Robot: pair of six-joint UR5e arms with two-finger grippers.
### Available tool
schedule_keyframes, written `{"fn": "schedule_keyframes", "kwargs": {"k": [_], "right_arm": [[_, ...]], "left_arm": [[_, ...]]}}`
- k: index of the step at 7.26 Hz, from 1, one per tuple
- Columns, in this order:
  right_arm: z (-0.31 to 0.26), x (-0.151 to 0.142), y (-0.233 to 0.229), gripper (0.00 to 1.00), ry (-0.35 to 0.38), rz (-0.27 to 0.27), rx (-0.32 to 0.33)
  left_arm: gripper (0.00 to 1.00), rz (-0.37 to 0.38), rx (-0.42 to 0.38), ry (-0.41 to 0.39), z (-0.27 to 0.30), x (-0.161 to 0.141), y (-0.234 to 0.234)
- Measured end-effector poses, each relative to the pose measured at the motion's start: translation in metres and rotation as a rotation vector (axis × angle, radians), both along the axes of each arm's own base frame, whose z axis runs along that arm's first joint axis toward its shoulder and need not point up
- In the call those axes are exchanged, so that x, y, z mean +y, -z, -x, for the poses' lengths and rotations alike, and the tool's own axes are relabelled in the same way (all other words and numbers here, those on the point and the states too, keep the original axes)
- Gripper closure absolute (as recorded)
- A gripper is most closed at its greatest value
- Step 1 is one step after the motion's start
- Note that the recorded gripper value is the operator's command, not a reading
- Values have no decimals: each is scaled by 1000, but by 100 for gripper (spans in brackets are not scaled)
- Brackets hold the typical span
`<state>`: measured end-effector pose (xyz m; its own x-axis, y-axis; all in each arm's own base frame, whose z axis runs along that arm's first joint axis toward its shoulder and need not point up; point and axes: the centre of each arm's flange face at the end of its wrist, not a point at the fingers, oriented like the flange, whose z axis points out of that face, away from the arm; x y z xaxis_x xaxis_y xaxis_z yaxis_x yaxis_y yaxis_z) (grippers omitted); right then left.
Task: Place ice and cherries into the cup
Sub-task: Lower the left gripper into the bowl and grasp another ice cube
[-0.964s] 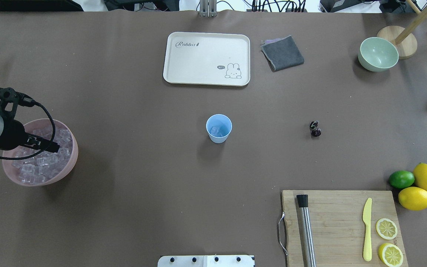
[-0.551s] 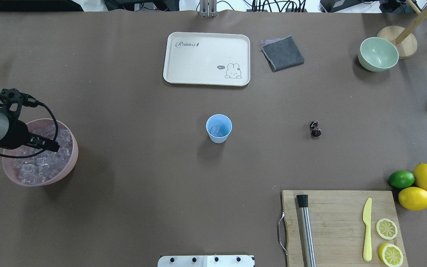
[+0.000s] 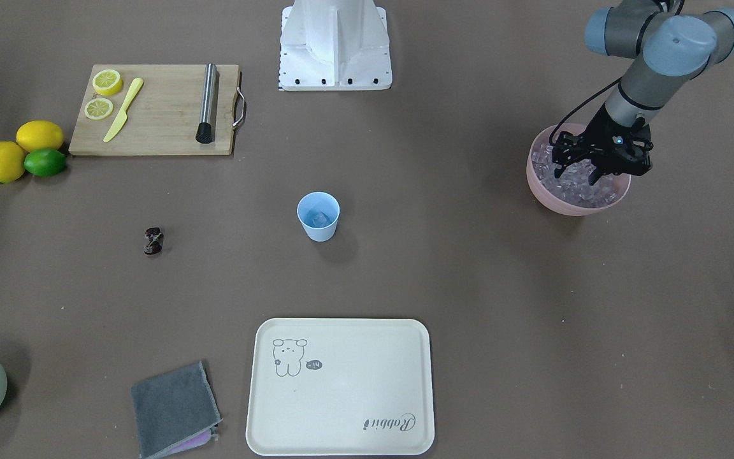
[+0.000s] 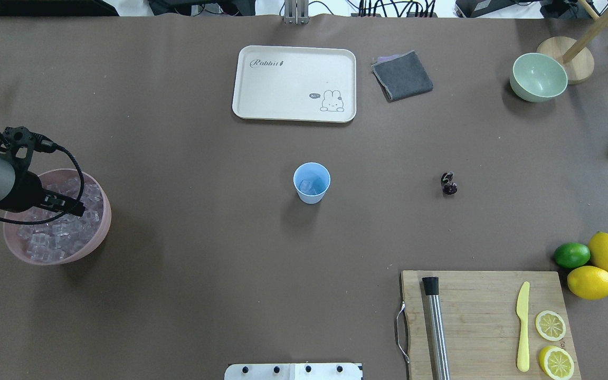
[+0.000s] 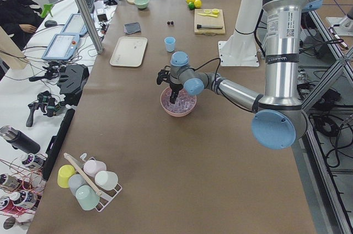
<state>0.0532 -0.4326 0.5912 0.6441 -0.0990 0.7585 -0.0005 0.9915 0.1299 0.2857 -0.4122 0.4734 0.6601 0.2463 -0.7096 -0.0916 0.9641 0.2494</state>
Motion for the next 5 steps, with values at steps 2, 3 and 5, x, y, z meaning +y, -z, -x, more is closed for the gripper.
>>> {"fn": "schedule_keyframes", "kwargs": {"k": [2,3,5], "right_arm": [[-1,0,1,0,-2,-2,0],[-1,1,1,0,-3,-1,0],[-2,2,0,0,-5,0,1]], "left_arm": [[28,5,-5,-4,-2,1,-3],[42,5,-5,-7,-3,1,-4],[55,11,3,-17,-5,3,-3]]}}
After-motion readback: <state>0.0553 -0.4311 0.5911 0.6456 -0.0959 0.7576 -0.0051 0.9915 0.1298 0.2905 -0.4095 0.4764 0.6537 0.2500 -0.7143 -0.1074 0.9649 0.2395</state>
